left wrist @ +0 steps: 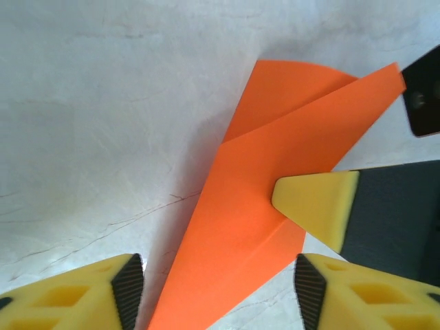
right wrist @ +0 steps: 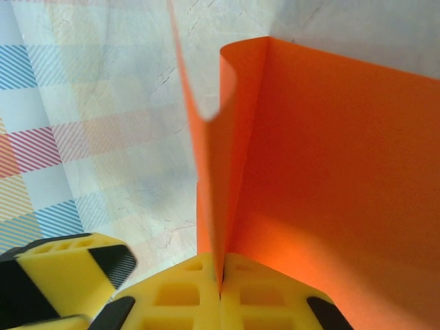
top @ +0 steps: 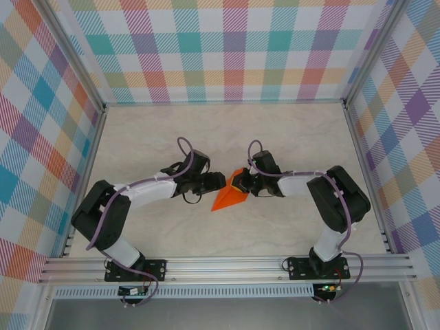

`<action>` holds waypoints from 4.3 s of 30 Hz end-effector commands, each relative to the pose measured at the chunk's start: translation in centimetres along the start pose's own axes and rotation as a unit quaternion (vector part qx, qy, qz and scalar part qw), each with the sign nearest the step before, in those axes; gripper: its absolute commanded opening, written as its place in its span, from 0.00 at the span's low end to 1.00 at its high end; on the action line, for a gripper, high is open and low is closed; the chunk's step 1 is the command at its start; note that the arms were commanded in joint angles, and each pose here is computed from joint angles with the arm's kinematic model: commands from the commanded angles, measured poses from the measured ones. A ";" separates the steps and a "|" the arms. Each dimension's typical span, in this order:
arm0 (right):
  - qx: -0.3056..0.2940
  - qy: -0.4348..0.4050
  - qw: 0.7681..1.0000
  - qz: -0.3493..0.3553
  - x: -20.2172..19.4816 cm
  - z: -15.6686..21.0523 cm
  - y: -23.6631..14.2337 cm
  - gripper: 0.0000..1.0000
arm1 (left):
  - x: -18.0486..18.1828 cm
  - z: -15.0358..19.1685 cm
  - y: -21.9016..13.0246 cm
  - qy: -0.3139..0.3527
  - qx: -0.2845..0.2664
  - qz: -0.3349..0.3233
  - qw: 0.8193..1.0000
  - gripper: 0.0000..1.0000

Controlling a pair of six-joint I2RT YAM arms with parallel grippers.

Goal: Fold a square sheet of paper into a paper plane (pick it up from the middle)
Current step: Pick up the paper from the center of the table, then turn over the paper at the center of the table, then move the paper to the center of the table.

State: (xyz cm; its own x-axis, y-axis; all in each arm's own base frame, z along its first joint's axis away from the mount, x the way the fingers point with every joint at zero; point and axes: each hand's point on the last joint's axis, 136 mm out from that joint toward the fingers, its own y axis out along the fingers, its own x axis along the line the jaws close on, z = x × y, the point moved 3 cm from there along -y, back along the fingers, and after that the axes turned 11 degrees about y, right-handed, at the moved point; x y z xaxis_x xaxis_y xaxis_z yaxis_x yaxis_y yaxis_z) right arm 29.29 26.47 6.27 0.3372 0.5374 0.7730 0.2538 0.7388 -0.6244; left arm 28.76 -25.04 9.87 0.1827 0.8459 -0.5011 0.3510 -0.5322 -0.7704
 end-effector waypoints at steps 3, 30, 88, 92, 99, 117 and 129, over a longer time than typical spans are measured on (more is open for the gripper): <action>-0.022 -0.062 0.996 -0.058 3.6 0.1 -2.1 0.02 | -0.1 -0.6 -2.7 0.009 -0.028 0.009 1.000 0.78; 0.108 -0.130 0.942 -0.291 17.2 0.2 -13.0 0.04 | -8.9 -6.3 -11.2 -0.087 -0.081 0.361 0.925 0.95; -0.236 -0.103 0.960 0.112 2.4 -2.4 -18.8 1.00 | 2.5 -6.8 -9.4 0.225 -0.005 -0.496 0.838 0.04; -0.237 -0.097 0.960 0.115 2.0 -2.4 -18.8 1.00 | 2.8 -6.4 -6.2 0.239 0.000 -0.537 0.809 0.06; -0.244 -0.083 0.958 0.124 1.0 -2.5 -18.5 1.00 | 3.0 -5.4 -1.1 0.254 0.011 -0.555 0.792 0.08; -0.169 -0.063 0.975 0.131 1.3 -1.6 -13.9 0.95 | 0.5 -6.2 -4.7 0.046 0.016 -0.169 0.984 0.80; -0.004 -0.159 0.982 0.100 9.5 6.7 1.3 0.91 | 11.5 -6.1 -9.8 -0.115 -0.048 -0.216 0.968 0.98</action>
State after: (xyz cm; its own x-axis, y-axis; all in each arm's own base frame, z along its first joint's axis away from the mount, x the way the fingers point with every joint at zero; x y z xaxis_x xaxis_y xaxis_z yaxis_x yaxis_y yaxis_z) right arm 26.97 31.56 12.74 0.1191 0.8100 0.5742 0.2516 0.5348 -0.8066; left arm 32.84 -11.56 12.31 -0.1429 0.9768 -0.1598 0.3654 -0.0980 -0.9257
